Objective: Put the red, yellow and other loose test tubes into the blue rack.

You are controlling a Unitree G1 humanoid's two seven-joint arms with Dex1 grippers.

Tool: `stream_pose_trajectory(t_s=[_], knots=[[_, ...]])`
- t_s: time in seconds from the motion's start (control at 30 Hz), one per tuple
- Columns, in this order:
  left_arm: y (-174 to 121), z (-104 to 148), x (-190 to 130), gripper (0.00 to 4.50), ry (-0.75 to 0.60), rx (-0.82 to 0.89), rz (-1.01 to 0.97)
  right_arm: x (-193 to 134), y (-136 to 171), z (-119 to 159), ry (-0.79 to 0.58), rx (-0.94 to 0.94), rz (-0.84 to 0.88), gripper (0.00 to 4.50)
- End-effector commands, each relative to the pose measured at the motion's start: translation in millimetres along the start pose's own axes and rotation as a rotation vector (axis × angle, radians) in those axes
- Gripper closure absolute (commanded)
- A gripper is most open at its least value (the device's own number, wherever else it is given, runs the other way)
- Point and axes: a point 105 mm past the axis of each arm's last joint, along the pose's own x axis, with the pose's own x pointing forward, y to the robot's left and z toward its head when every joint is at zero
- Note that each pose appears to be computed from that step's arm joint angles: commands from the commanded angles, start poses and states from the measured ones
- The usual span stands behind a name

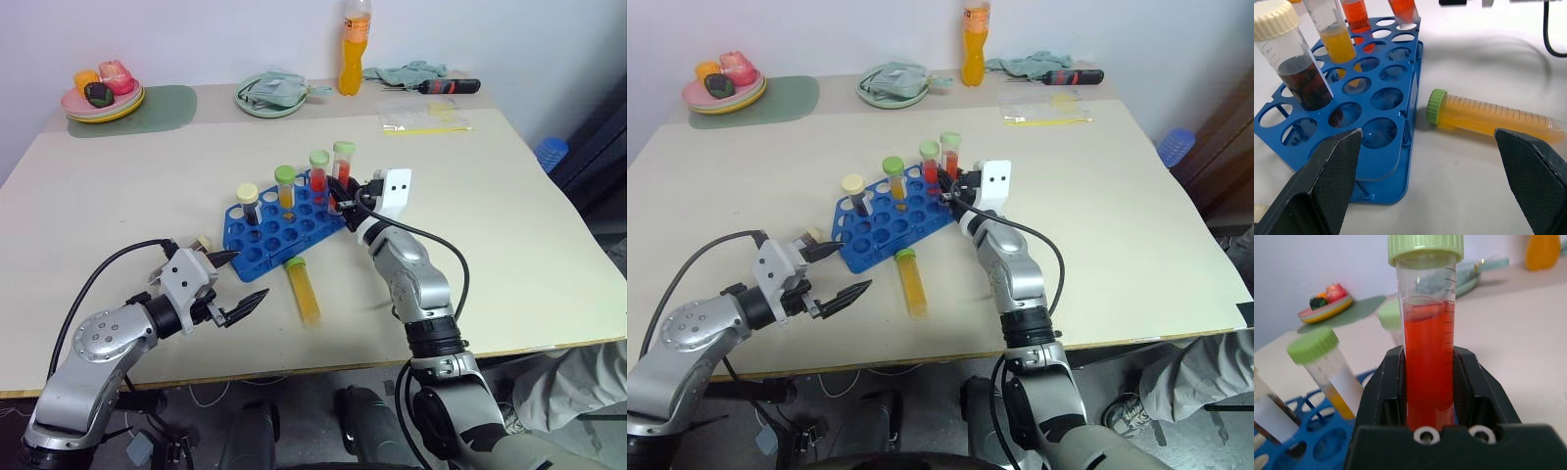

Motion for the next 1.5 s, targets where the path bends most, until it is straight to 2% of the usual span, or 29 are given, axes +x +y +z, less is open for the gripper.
stream_pose_trajectory(t_s=[0.03,0.5,0.83,1.07,1.1,1.2,1.3,1.5], knots=[[1,12,-4,0.00,-0.032,0.030,0.016,6,3,8,-0.053,-0.018,0.001,3.71],[2,16,-3,0.00,-0.038,0.039,0.006,8,13,-14,-0.116,-0.138,0.050,3.71],[0,18,-3,0.00,-0.036,0.039,0.006,8,13,-25,-0.133,-0.151,0.065,3.71],[-1,18,-3,0.00,-0.037,0.032,0.008,2,20,-16,-0.167,-0.202,0.113,0.25],[-1,18,-3,0.00,-0.036,0.031,0.008,-1,21,-11,-0.174,-0.220,0.130,0.04],[-2,17,-3,0.00,-0.036,0.025,0.010,-13,23,6,-0.185,-0.268,0.189,0.04],[-3,16,-4,0.00,-0.035,0.021,0.011,-33,11,19,-0.135,-0.323,0.203,0.04],[-2,13,-3,0.00,-0.034,0.011,0.007,-87,-11,21,0.216,-0.329,0.306,0.04]])
